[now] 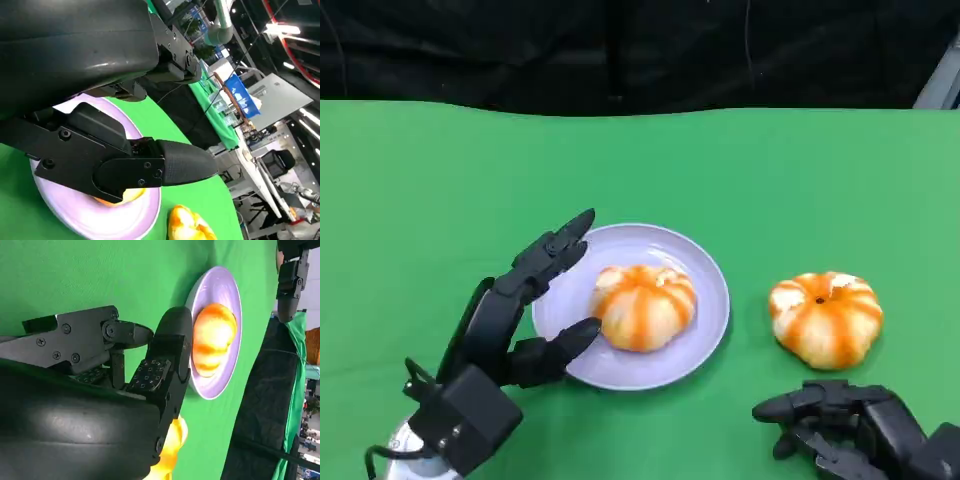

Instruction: Grasp the bread from the table and place it into the plate.

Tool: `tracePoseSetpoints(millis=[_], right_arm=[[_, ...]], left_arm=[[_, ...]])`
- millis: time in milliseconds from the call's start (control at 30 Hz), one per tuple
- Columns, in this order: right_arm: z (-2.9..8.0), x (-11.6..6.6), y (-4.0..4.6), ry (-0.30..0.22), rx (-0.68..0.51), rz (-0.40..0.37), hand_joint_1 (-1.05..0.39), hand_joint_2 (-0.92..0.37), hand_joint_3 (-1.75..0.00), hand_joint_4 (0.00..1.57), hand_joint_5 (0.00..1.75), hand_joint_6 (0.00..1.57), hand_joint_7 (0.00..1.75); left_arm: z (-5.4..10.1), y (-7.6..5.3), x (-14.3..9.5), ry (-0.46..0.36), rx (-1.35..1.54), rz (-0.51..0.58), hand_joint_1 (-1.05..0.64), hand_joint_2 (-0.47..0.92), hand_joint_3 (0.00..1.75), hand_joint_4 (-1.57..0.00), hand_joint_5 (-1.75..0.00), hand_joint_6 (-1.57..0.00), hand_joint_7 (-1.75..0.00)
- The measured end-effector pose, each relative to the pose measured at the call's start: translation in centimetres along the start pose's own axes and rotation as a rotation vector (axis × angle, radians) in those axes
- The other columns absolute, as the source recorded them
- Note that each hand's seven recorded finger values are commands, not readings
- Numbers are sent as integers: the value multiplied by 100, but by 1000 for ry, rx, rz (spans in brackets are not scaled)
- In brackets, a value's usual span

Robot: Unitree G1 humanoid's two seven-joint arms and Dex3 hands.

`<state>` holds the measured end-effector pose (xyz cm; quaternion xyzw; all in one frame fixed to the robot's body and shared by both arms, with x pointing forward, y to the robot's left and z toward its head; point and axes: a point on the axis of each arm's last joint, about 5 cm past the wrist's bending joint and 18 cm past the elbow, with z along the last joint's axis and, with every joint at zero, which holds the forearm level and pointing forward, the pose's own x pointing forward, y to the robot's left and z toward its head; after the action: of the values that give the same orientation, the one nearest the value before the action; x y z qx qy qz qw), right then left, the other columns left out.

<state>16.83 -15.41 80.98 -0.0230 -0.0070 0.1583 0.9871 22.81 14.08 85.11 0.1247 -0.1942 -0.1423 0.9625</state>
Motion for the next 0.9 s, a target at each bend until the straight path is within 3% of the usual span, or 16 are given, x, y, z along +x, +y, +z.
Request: tracePoseSetpoints(millis=[100,333,533,900], right_arm=[[1,3,1,-1,0,1,-7,-92,-40,77,123,110,33],[5,9,4,-4,0,1,-8,-92,-39,76,123,110,32],[0,5,-11,-3,3,3,-7,-92,-39,77,120,110,32],[-4,8,-17,-3,2,6,-5,-92,-41,78,118,110,32]], left_arm=[[-2,7,-14,-2,-20,0,-88,92,56,-47,-1,-35,-1],[-59,99,-287,-40,-218,6,-84,92,54,-47,-1,-35,0],[-166,274,-600,18,-386,152,-72,92,48,-54,-3,-37,-1],[-205,273,-700,29,-480,183,-72,92,45,-57,-3,-40,-2]])
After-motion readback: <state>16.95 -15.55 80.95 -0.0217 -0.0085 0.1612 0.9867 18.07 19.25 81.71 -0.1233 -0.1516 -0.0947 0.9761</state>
